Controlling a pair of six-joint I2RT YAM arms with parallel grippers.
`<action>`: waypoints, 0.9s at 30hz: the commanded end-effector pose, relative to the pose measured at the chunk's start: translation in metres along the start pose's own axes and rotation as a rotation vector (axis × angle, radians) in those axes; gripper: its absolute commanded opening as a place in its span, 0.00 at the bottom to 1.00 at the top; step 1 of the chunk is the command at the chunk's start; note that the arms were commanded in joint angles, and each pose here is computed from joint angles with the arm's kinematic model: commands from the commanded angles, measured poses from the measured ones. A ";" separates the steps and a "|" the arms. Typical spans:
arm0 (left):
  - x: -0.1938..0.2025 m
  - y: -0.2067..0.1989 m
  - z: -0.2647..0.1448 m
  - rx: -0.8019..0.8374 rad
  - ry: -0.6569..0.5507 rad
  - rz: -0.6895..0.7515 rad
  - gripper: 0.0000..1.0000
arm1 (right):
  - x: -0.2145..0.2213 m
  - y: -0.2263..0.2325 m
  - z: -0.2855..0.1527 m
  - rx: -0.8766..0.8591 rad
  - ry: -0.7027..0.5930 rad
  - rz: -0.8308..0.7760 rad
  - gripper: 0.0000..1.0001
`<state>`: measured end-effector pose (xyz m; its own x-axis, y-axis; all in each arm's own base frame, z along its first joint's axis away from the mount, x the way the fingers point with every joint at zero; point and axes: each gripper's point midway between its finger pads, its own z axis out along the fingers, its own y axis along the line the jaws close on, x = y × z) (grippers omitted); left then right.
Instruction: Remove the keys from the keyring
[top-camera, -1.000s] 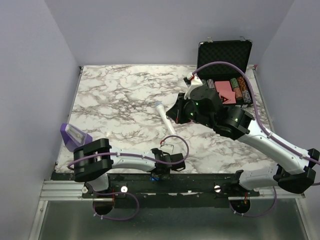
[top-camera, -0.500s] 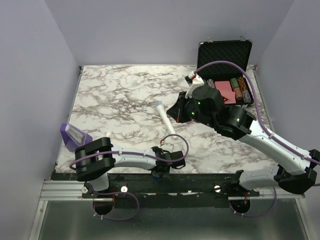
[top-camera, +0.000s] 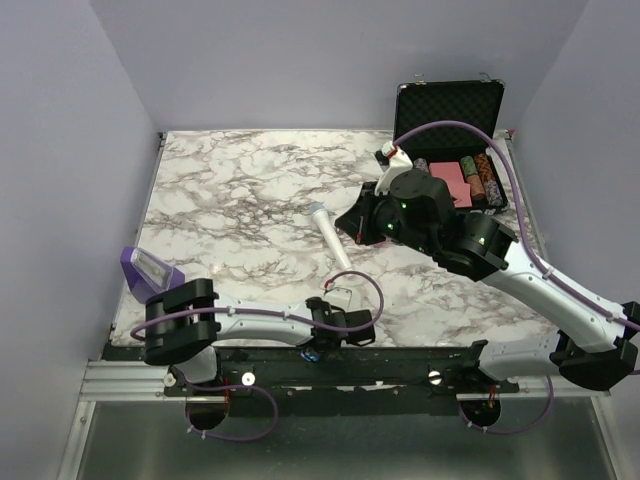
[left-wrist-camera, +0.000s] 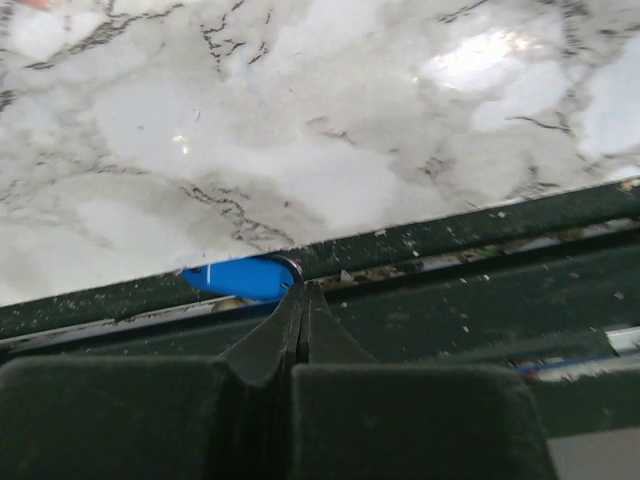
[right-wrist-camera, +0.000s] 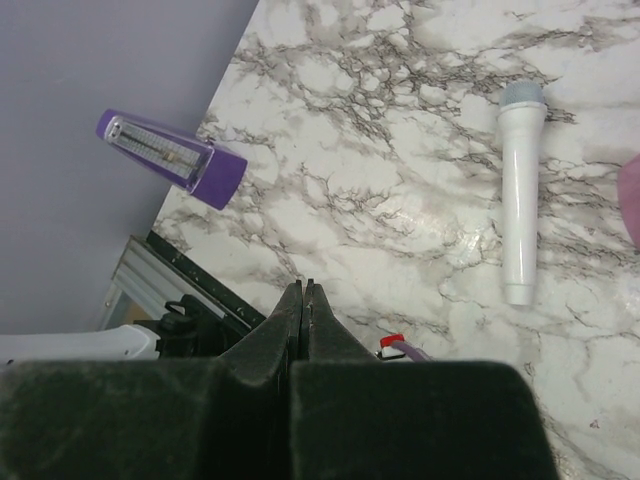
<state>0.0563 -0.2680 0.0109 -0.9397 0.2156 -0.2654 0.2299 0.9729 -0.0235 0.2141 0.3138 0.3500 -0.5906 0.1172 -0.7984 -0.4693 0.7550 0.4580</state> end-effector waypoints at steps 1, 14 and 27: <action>-0.020 0.004 -0.034 0.005 -0.101 -0.031 0.00 | -0.008 0.007 -0.005 -0.037 -0.022 0.005 0.01; -0.019 0.001 -0.040 0.034 -0.105 -0.033 0.20 | -0.009 0.011 -0.004 -0.049 -0.021 0.004 0.01; -0.005 -0.008 -0.006 -0.024 -0.031 0.049 0.26 | -0.007 0.006 -0.005 -0.039 -0.024 0.007 0.01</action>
<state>0.0602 -0.2682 0.0225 -0.9181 0.2444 -0.3119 0.2489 0.9682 0.0262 0.2124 0.3162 0.3515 -0.5945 0.1158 -0.7957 -0.4801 0.7427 0.4668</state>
